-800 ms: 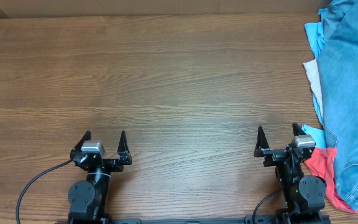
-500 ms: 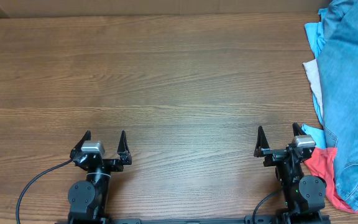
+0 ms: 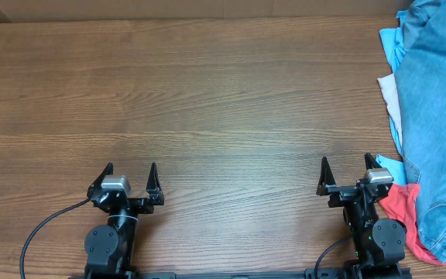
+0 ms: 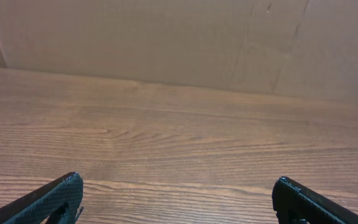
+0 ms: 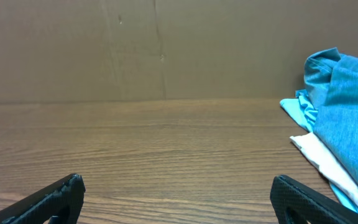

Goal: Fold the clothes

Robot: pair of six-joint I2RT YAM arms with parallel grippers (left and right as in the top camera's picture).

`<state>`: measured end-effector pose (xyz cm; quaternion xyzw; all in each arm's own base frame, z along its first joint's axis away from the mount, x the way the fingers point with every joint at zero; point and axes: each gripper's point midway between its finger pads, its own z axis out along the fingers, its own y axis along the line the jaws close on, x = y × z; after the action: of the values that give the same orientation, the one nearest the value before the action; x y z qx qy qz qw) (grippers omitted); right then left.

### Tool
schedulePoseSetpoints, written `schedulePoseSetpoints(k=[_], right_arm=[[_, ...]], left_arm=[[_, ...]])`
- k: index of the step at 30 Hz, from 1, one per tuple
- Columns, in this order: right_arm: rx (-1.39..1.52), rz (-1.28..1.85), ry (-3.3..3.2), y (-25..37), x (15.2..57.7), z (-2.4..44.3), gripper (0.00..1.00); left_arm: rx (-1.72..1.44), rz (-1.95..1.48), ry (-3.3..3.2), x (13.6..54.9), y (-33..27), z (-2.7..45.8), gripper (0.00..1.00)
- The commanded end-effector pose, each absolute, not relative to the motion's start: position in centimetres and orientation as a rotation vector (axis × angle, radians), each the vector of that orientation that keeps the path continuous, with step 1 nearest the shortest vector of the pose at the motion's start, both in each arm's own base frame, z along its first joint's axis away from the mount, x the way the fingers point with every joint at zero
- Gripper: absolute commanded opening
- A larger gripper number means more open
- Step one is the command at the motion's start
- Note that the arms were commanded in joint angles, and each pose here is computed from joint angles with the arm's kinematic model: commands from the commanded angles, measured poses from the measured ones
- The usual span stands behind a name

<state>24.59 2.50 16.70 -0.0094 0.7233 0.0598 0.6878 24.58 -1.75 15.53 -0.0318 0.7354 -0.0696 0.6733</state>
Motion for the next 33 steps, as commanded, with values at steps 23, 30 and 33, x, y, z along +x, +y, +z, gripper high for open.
schedulePoseSetpoints(k=[23, 30, 33], right_arm=[[-0.026, 0.185, 1.608, 3.1, 24.6, 16.8, 1.0], [0.079, 0.244, 1.638, 2.6, 24.2, 17.5, 1.0], [0.144, 0.22, 1.644, 1.6, 23.7, 19.0, 1.0]], left_arm=[[-0.058, -0.153, 1.653, 24.6, -1.8, 15.5, 1.0], [-0.088, -0.177, 1.674, 24.0, -1.7, 16.9, 1.0], [-0.095, -0.169, 1.679, 23.4, -1.5, 18.9, 1.0]])
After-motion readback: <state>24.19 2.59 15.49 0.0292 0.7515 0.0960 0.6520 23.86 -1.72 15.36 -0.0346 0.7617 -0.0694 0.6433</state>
